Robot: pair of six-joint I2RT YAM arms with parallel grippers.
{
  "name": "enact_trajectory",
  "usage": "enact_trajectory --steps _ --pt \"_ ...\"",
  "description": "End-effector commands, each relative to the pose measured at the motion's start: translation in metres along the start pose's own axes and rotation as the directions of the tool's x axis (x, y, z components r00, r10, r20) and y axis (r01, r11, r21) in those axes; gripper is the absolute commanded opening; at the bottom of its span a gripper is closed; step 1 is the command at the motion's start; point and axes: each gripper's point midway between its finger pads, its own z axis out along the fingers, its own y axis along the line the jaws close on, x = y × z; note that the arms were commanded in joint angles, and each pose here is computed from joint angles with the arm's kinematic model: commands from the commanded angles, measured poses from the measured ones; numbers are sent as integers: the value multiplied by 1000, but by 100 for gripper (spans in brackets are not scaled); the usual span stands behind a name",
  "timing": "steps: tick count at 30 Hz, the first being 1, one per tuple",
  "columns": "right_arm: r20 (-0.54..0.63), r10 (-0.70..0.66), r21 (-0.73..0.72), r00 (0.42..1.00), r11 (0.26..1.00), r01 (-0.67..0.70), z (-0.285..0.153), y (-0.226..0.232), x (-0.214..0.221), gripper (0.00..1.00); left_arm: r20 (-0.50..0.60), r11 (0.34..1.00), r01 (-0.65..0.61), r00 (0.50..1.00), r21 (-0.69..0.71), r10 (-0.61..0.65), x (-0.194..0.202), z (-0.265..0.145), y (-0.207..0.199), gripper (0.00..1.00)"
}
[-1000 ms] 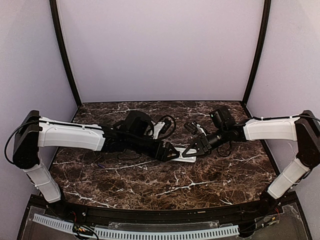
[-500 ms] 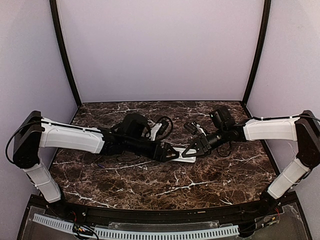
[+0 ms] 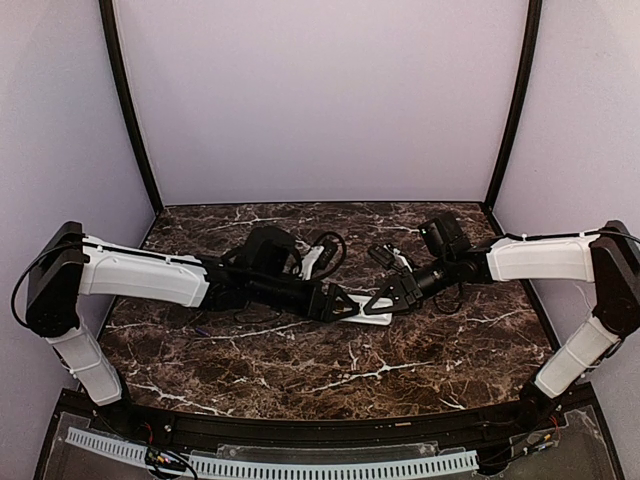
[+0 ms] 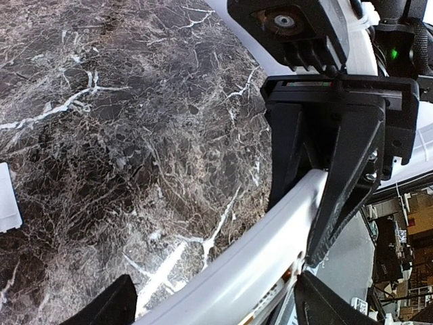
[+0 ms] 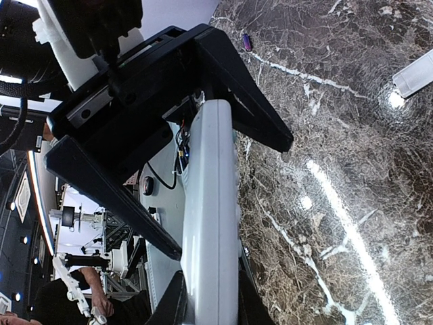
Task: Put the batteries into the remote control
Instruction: Press the battery in the battery compartment.
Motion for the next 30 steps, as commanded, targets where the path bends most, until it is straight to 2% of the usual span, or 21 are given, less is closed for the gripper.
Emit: enact_trajectory --steps 1,7,21,25,30 --pt "15 -46 -14 999 999 46 -1 10 -8 0 -13 999 7 1000 -48 -7 1 1 8 80" --pt "14 -43 -17 999 999 43 -1 10 -9 0 -31 997 -9 1000 -82 6 2 2 13 79" --pt "12 -40 -13 999 999 40 -1 8 -7 0 -25 998 13 1000 -56 -14 -1 8 10 81" --pt "13 -43 -19 999 999 43 -1 10 -8 0 -32 995 7 999 -96 -10 1 7 17 80" --pt "14 -51 -30 999 998 51 -2 15 -8 0 -62 986 0 998 -166 -11 9 7 32 74"
